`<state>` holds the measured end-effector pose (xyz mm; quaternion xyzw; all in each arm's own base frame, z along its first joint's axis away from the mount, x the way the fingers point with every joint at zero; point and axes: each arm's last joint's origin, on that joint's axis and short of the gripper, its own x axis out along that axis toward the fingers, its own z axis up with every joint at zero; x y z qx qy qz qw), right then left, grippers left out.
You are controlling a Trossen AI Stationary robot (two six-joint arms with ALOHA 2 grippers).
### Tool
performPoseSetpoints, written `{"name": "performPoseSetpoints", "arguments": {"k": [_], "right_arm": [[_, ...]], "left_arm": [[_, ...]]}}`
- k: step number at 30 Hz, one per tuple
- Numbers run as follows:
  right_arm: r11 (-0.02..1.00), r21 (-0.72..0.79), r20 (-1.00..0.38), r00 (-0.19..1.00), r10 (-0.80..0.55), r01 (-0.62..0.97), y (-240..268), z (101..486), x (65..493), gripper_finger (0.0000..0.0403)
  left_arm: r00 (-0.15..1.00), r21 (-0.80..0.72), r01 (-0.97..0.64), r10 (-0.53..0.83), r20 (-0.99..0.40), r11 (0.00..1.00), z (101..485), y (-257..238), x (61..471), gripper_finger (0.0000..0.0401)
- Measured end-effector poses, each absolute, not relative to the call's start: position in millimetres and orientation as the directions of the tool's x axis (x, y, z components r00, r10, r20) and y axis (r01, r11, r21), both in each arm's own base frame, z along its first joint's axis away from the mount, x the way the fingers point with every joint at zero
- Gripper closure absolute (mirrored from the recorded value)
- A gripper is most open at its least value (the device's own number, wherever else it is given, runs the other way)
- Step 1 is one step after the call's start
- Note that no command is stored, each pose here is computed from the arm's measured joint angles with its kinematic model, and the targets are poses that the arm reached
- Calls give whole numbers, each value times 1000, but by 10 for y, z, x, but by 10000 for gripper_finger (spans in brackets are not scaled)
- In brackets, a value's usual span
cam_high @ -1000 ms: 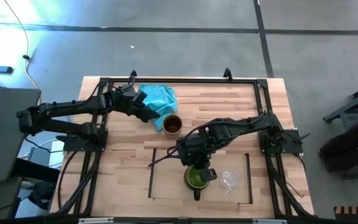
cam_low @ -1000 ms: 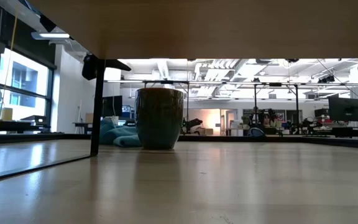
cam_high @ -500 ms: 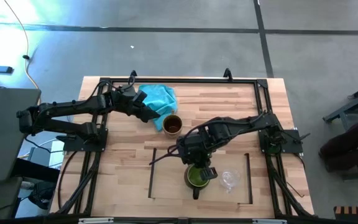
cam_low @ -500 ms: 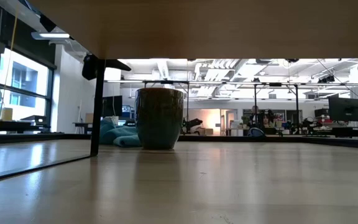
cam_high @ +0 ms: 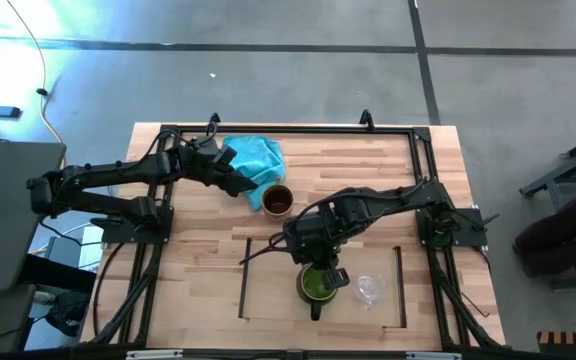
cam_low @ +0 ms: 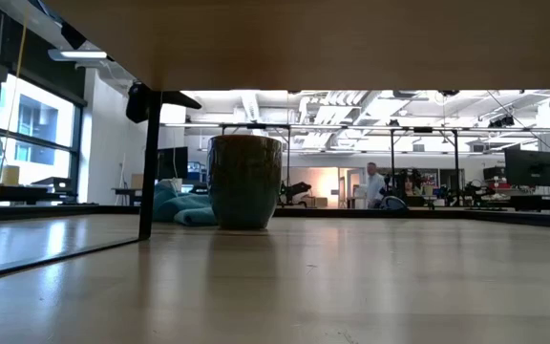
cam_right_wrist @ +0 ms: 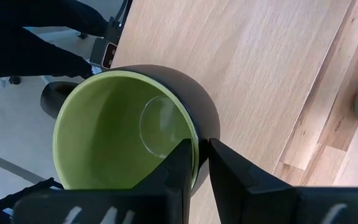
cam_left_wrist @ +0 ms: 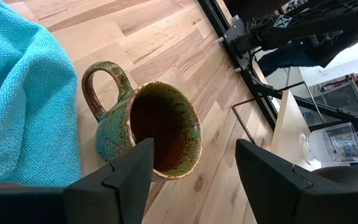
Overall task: Stack small to large cups/mugs on shelf
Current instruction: Put the black mug on the shelf
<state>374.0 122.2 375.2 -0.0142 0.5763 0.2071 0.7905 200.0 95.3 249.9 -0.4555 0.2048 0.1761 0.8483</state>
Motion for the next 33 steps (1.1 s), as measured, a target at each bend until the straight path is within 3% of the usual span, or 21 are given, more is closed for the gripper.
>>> {"name": "performPoseSetpoints", "arguments": {"k": [33], "right_arm": [[871, 247, -903, 226, 366, -424, 1217, 3753, 3740, 363]], "left_arm": [[854, -701, -485, 112, -508, 523, 2499, 953, 2000, 186]]}}
